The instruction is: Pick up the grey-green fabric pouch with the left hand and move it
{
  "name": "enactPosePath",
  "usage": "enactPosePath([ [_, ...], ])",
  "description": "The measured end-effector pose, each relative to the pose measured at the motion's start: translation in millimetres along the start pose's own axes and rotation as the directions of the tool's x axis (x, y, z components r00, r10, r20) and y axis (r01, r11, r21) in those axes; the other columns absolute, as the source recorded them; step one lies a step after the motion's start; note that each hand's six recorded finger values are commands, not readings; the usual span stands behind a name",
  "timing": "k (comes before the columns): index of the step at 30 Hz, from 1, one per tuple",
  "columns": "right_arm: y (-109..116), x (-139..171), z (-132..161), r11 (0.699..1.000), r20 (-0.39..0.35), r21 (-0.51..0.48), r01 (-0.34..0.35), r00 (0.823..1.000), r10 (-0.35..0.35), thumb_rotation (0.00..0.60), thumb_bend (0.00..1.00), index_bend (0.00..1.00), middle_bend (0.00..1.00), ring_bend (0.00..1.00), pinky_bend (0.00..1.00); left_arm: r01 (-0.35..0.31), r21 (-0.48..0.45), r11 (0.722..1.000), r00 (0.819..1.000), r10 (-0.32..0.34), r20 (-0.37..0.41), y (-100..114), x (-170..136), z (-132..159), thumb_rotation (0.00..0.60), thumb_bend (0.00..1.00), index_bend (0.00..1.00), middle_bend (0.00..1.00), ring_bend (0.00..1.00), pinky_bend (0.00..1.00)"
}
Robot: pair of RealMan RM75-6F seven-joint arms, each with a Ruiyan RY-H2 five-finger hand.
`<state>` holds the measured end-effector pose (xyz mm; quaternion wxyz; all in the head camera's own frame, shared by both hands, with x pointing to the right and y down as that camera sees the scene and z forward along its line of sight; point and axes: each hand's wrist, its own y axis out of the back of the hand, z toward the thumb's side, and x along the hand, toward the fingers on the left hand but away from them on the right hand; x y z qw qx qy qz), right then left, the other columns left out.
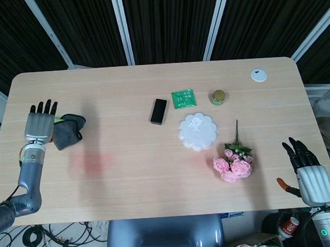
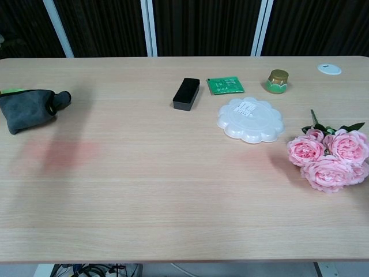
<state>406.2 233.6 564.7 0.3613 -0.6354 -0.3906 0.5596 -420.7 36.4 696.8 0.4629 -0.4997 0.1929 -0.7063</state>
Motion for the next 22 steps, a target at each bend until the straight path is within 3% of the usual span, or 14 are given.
enactPosePath([
  [6,-0.2,-0.1,-0.8,1.000,0.001,0.001,-0.002,1.000,0.002,0.600,0.10,0.00,0.00,0.00,0.19,-0.001,-0.086,0.996,1.000,0.002,0.004,-1.3,-15.5,-4.6,0.600,0.09,0.00,0.00,0.02,0.12],
  [11,-1.1,-1.1,-1.5,1.000,0.001,0.008,-0.008,1.000,0.008,0.600,0.10,0.00,0.00,0.00,0.19,-0.025,-0.186,0.982,0.999,0.032,0.037,-0.1,-43.1,-5.5,0.600,0.03,0.00,0.00,0.00,0.06],
  [22,-0.5,-0.5,-0.9,1.000,-0.001,0.019,-0.002,1.000,0.002,0.600,0.10,0.00,0.00,0.00,0.19,-0.090,-0.377,0.922,0.991,0.120,0.059,-1.7,-161.2,-45.0,0.600,0.00,0.00,0.00,0.00,0.00],
])
